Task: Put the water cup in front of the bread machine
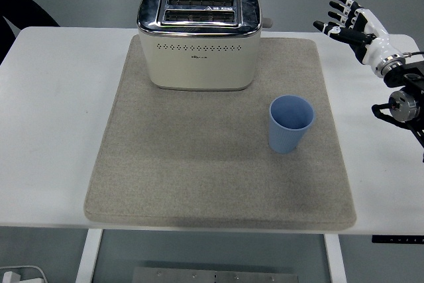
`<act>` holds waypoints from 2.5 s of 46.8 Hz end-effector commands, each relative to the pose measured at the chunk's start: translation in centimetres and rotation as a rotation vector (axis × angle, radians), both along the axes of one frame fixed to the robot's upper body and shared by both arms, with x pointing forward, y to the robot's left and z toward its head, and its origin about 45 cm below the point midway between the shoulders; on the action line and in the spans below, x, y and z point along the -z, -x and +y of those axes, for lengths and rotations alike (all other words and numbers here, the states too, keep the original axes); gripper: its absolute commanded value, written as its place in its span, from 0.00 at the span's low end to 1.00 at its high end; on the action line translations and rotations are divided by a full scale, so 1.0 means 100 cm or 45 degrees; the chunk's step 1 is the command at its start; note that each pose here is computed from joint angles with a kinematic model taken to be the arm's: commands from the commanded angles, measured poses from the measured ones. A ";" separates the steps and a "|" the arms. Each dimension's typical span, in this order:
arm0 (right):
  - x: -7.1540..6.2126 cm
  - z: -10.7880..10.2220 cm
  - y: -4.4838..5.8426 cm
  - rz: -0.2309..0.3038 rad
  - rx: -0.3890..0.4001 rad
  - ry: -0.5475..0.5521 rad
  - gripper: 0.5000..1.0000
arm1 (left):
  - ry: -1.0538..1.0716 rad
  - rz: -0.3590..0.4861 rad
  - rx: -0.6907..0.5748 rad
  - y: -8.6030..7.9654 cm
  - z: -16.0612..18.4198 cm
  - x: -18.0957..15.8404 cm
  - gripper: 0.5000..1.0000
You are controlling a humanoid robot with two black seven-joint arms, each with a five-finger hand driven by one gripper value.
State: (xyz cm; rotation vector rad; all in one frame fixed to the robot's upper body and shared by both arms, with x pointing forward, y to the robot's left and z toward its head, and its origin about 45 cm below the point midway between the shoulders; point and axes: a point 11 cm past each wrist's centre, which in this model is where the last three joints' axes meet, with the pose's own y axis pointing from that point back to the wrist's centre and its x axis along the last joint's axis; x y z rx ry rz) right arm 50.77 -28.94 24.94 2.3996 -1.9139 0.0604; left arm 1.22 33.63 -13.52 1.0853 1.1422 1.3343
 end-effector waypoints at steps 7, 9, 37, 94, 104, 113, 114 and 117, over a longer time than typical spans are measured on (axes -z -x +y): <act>-0.001 0.006 0.003 -0.008 -0.030 -0.010 0.86 | 0.000 0.000 0.000 0.000 0.000 0.000 1.00; -0.004 0.005 0.006 -0.015 -0.047 -0.012 0.86 | 0.000 0.000 0.000 0.000 0.000 0.000 1.00; -0.013 -0.040 0.101 -0.050 -0.229 0.045 0.84 | 0.000 0.000 0.000 0.000 0.000 0.000 1.00; 0.049 -0.006 0.178 -0.067 -0.520 0.282 0.77 | 0.000 0.000 0.000 0.000 0.000 0.000 1.00; 0.051 -0.007 0.174 -0.065 -0.509 0.290 0.77 | 0.000 0.000 0.000 0.000 0.000 0.000 1.00; 0.058 0.007 0.170 -0.068 -0.519 0.260 0.81 | 0.000 0.000 0.000 0.000 0.000 0.000 1.00; 0.058 0.009 0.170 -0.069 -0.524 0.254 0.81 | 0.000 0.000 0.000 0.000 0.000 0.000 1.00; 0.060 0.013 0.170 -0.069 -0.531 0.244 0.83 | 0.000 0.000 0.000 0.000 0.000 0.000 1.00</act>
